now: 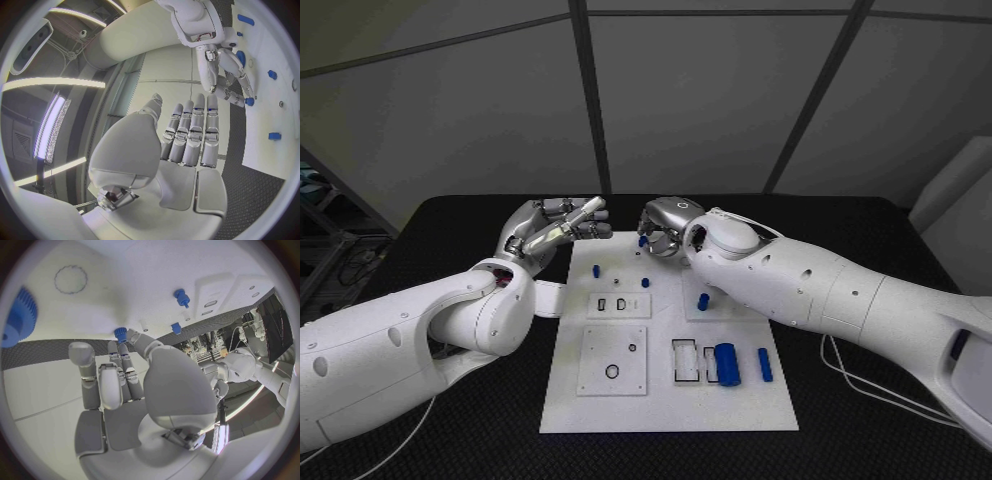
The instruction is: Assemble the parts on the task board
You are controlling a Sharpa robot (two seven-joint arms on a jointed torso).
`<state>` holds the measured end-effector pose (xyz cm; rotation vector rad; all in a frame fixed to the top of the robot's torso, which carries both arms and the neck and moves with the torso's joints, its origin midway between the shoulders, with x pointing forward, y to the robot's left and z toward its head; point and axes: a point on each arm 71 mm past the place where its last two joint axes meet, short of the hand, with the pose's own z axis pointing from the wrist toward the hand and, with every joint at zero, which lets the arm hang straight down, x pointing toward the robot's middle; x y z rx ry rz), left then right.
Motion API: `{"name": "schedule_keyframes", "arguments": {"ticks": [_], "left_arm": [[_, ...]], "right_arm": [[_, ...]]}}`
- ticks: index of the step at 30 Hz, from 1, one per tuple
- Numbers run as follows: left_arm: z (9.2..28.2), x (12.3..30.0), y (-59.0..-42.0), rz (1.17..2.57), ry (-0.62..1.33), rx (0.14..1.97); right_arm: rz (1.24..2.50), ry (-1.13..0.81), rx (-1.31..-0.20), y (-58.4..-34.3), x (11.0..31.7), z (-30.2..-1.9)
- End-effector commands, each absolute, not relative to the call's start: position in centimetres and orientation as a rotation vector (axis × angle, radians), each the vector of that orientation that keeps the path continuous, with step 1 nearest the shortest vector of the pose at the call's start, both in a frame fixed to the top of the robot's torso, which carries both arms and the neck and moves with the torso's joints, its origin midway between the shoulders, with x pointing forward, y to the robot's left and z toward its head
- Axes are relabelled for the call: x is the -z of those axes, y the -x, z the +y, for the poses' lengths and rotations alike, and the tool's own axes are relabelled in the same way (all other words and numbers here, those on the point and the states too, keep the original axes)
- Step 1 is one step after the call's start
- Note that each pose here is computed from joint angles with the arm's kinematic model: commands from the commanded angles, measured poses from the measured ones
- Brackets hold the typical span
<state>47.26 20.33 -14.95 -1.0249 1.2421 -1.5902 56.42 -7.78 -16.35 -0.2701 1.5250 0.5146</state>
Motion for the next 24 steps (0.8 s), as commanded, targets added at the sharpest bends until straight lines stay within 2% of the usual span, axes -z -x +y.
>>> {"name": "schedule_keyframes", "arguments": {"ticks": [1,7,11,18,24], "left_arm": [[20.3,14.8,-47.2,1.242,1.009,1.602],[20.6,14.8,-47.3,1.243,1.008,1.602],[20.9,14.8,-47.3,1.243,1.008,1.601],[21.2,14.8,-47.4,1.244,1.008,1.599],[21.2,14.9,-47.5,1.244,1.010,1.596]], "right_arm": [[1.478,0.259,-0.521,-56.1,15.7,-8.2],[1.421,0.206,-0.550,-55.1,14.5,-11.3],[1.408,0.155,-0.560,-54.3,13.6,-14.3],[1.510,0.065,-0.524,-53.3,13.5,-19.3],[1.585,0.065,-0.464,-52.9,13.9,-21.7]]}}
